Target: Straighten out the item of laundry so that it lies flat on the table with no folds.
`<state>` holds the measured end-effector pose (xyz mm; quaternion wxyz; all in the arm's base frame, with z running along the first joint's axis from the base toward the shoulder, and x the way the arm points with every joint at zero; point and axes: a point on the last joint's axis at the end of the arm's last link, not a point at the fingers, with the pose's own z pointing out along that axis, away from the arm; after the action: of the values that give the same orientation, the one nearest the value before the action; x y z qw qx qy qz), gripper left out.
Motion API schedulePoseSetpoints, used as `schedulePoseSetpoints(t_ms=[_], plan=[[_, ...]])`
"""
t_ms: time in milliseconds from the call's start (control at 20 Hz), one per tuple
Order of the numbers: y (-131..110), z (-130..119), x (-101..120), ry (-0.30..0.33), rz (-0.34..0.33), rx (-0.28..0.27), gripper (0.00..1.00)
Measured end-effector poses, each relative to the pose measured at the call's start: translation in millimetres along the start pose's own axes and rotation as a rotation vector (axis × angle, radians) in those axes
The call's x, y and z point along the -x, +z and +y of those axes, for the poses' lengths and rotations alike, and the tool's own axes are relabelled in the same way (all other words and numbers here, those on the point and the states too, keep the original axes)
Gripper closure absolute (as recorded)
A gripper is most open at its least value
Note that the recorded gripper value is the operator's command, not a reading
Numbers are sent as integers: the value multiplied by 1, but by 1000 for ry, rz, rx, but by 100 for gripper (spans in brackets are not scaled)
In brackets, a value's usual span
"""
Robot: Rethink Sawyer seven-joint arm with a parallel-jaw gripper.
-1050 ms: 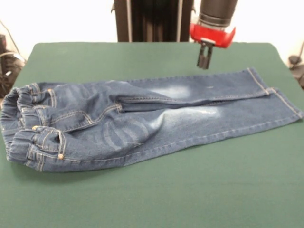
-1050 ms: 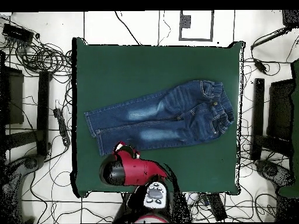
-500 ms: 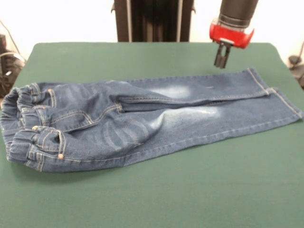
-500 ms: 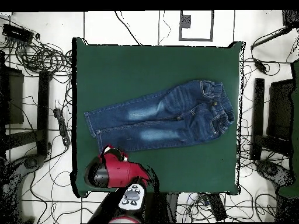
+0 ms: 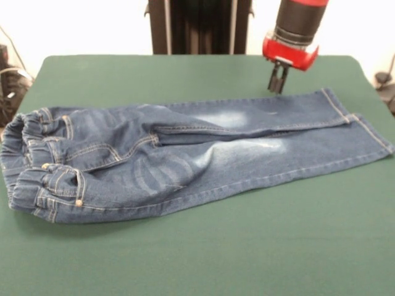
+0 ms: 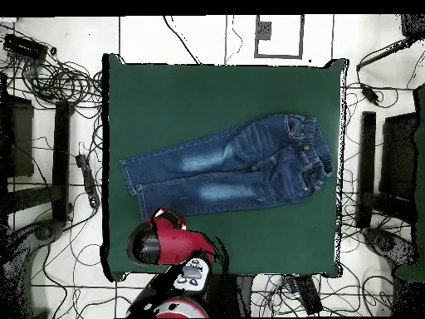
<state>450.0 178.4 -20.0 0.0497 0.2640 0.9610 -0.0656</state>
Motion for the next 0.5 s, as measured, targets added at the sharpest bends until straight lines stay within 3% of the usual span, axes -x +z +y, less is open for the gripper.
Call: schedulePoseSetpoints(t_ms=[500], plan=[[-14,39,-2,-36,-10,-14,100]])
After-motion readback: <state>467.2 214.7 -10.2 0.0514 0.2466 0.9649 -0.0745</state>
